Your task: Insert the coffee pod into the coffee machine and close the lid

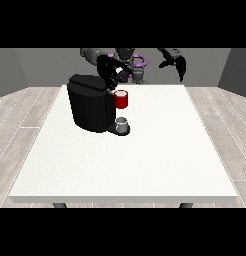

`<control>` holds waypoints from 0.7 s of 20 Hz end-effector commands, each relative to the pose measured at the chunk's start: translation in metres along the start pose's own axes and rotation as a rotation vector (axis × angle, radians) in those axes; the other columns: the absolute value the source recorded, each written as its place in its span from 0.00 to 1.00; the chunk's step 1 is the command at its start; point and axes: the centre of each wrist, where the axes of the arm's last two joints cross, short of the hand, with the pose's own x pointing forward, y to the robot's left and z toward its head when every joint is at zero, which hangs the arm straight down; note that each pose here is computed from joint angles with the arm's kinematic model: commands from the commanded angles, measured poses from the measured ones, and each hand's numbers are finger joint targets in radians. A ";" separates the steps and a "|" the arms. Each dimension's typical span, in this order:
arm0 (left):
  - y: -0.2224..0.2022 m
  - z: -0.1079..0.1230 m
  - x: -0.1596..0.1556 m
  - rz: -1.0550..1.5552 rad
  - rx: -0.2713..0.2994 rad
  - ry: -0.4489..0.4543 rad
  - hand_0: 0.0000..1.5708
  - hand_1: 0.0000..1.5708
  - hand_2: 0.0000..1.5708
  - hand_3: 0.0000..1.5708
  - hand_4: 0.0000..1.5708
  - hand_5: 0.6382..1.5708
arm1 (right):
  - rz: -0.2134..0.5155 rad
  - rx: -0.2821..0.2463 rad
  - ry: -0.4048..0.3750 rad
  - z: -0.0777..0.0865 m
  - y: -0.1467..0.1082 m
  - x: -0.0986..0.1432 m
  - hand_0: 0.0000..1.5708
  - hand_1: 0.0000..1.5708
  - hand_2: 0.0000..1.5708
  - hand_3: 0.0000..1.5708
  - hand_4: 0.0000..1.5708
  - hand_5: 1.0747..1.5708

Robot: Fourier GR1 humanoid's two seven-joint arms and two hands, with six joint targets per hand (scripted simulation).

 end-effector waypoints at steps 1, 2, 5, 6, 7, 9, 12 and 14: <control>0.002 -0.007 0.006 -0.013 -0.036 -0.045 0.00 0.00 0.00 0.00 0.25 1.00 | -0.015 0.103 -0.246 0.001 0.034 0.054 0.00 0.00 0.00 0.00 0.10 1.00; -0.005 -0.010 0.009 0.004 -0.029 -0.043 0.00 0.00 0.00 0.00 0.24 1.00 | -0.014 0.094 -0.252 0.002 0.028 0.057 0.00 0.00 0.00 0.00 0.06 1.00; -0.009 -0.022 0.018 -0.001 -0.066 -0.064 0.00 0.00 0.00 0.00 0.27 1.00 | 0.000 0.074 -0.277 0.007 0.023 0.083 0.00 0.00 0.00 0.00 0.09 1.00; -0.002 -0.022 0.017 -0.008 -0.055 -0.079 0.00 0.00 0.00 0.00 0.27 1.00 | 0.026 0.083 -0.272 0.009 0.019 0.082 0.00 0.00 0.00 0.00 0.06 1.00; -0.008 -0.028 0.027 -0.014 -0.086 -0.099 0.00 0.00 0.00 0.00 0.27 1.00 | 0.015 0.053 -0.266 0.009 0.017 0.084 0.00 0.00 0.00 0.00 0.00 1.00; -0.019 -0.029 0.026 0.000 -0.095 -0.113 0.00 0.00 0.00 0.00 0.25 1.00 | 0.014 0.031 -0.265 0.011 0.004 0.089 0.00 0.00 0.00 0.00 0.00 1.00; -0.014 -0.029 0.021 0.000 -0.111 -0.099 0.00 0.00 0.00 0.00 0.25 1.00 | 0.042 -0.013 -0.270 0.017 -0.016 0.109 0.00 0.00 0.00 0.00 0.00 1.00; -0.020 -0.038 0.032 -0.010 -0.141 -0.127 0.00 0.00 0.00 0.00 0.27 1.00 | 0.040 -0.014 -0.253 0.019 -0.016 0.115 0.00 0.00 0.00 0.00 0.00 1.00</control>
